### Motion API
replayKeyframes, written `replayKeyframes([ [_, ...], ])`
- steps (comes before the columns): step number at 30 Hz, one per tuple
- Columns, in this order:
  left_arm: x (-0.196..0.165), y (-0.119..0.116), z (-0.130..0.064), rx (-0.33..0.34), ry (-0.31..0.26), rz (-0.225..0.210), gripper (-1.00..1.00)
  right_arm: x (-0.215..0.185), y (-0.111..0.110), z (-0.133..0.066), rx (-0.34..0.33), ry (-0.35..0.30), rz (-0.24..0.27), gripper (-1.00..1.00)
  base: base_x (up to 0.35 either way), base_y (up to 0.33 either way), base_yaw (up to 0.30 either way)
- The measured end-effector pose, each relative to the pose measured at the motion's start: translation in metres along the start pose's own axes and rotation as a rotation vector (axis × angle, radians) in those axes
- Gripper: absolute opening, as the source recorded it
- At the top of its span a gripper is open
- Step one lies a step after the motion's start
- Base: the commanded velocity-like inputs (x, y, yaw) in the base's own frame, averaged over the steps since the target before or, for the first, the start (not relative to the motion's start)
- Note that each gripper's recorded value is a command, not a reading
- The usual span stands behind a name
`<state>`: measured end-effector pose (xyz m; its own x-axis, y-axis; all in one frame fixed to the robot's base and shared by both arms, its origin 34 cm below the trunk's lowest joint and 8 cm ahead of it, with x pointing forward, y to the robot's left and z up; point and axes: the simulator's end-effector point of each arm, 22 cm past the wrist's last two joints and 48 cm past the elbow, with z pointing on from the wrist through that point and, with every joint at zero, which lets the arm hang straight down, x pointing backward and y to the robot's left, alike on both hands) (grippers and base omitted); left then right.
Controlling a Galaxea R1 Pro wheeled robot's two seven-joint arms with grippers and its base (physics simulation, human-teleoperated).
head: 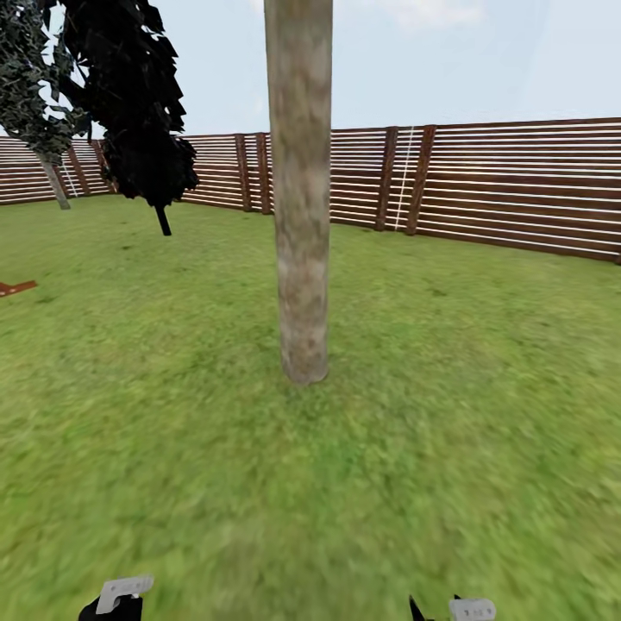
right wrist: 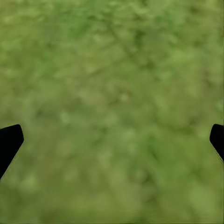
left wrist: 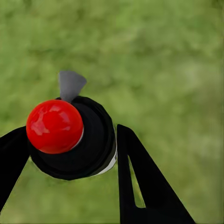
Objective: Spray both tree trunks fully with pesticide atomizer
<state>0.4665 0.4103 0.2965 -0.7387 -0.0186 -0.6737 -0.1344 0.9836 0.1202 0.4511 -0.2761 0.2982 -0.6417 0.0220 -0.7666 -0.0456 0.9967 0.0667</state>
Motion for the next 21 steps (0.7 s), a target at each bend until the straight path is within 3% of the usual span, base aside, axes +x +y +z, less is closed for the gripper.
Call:
replayKeyframes([
  [14,-0.0007,0.0033,0.0,-0.004,-0.001,0.0,-1.0,-0.0006,-0.0005,0.0,0.002,-0.002,0.001,1.0,0.339,0.0,0.0],
  [21,-0.0001,0.0023,-0.0002,-0.003,-0.001,-0.001,-1.0,-0.0012,-0.0024,0.0,0.004,-0.003,-0.002,1.0,0.297,-0.125,0.0],
])
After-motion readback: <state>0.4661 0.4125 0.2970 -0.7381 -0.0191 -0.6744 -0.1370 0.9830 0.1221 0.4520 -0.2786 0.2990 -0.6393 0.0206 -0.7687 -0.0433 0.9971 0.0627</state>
